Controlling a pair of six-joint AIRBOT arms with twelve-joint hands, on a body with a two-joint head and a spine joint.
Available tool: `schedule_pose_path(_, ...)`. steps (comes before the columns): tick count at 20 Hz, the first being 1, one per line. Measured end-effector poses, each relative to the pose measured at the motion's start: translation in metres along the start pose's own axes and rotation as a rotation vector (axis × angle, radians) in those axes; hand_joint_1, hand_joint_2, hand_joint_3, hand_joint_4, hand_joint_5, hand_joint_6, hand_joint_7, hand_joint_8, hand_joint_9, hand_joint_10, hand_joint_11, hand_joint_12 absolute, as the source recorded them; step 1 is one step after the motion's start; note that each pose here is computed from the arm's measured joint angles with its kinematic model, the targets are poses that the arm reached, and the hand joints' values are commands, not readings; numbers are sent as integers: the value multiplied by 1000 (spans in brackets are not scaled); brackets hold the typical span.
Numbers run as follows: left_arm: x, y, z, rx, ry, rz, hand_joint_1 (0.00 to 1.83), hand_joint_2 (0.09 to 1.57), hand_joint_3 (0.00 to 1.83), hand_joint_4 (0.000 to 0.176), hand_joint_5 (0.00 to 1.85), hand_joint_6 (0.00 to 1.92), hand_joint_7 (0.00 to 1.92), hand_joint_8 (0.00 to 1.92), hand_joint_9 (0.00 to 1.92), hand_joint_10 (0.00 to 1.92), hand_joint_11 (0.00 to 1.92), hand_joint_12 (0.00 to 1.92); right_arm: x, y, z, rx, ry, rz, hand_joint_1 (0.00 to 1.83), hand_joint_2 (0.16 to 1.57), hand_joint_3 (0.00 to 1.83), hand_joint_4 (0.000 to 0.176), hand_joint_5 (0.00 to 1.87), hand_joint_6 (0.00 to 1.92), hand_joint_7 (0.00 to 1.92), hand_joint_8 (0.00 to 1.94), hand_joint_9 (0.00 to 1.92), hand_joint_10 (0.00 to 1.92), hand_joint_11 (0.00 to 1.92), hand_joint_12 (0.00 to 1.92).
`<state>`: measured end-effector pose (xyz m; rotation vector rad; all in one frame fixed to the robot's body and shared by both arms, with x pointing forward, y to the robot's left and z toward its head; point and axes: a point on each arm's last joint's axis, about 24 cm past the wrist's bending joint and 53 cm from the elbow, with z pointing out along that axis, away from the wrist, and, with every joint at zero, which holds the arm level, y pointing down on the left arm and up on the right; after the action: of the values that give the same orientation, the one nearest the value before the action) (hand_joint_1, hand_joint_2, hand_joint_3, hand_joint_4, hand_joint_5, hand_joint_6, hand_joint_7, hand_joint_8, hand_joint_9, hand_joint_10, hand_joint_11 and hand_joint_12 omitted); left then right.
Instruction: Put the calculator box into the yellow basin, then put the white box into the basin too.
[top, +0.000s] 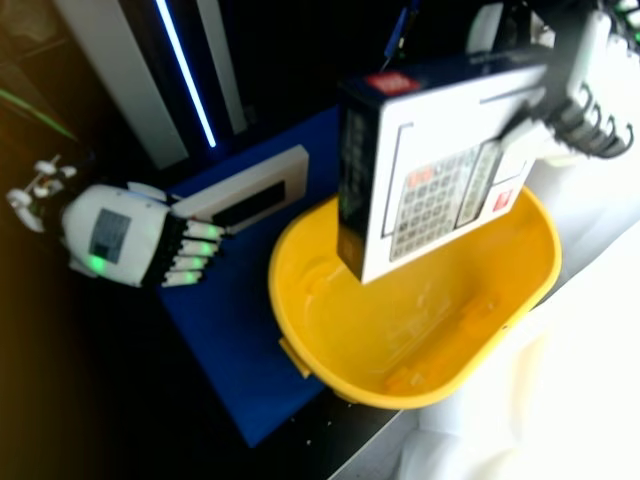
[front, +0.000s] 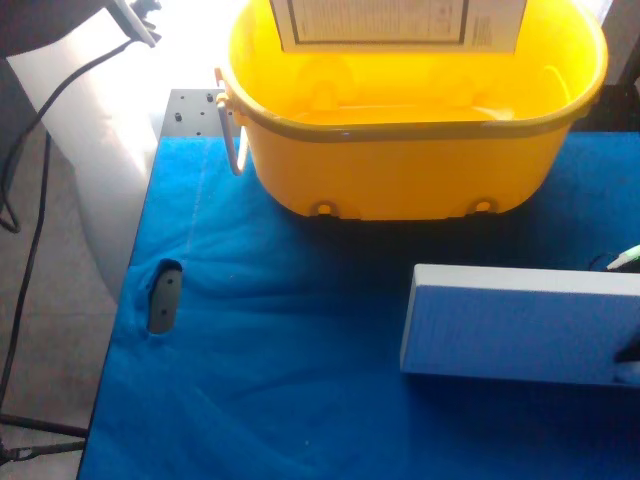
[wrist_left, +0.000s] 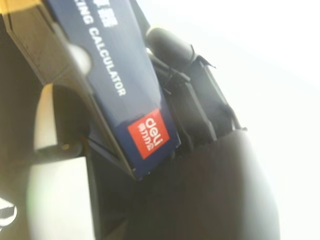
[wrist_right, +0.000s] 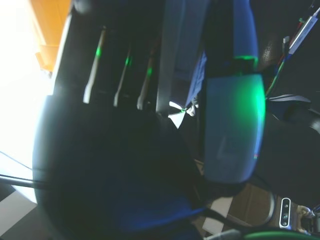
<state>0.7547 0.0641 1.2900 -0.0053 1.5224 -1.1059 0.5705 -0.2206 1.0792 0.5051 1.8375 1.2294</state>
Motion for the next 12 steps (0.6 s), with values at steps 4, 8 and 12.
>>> schedule_pose_path(4,8,-1,6,0,16,11,1175,1206,1,16,794,1250,809,1287,624,1086,393,1644,0,1,0,-3,-1,0,1279,1057,1,0,1054,769,1160,905,1174,1165,1056,1533)
schedule_pose_path(8,15,9,9,-38,47,29,966,951,0,0,484,151,372,44,196,329,2,1343,0,1,1,-1,0,1,1366,1084,5,0,972,827,1045,922,1032,1249,1015,1549)
schedule_pose_path(12,15,9,9,-38,46,30,875,869,0,30,317,11,42,3,1,73,0,1379,0,1,1,-3,-1,1,1293,1055,0,0,1148,542,1118,1034,1132,1305,1024,1624)
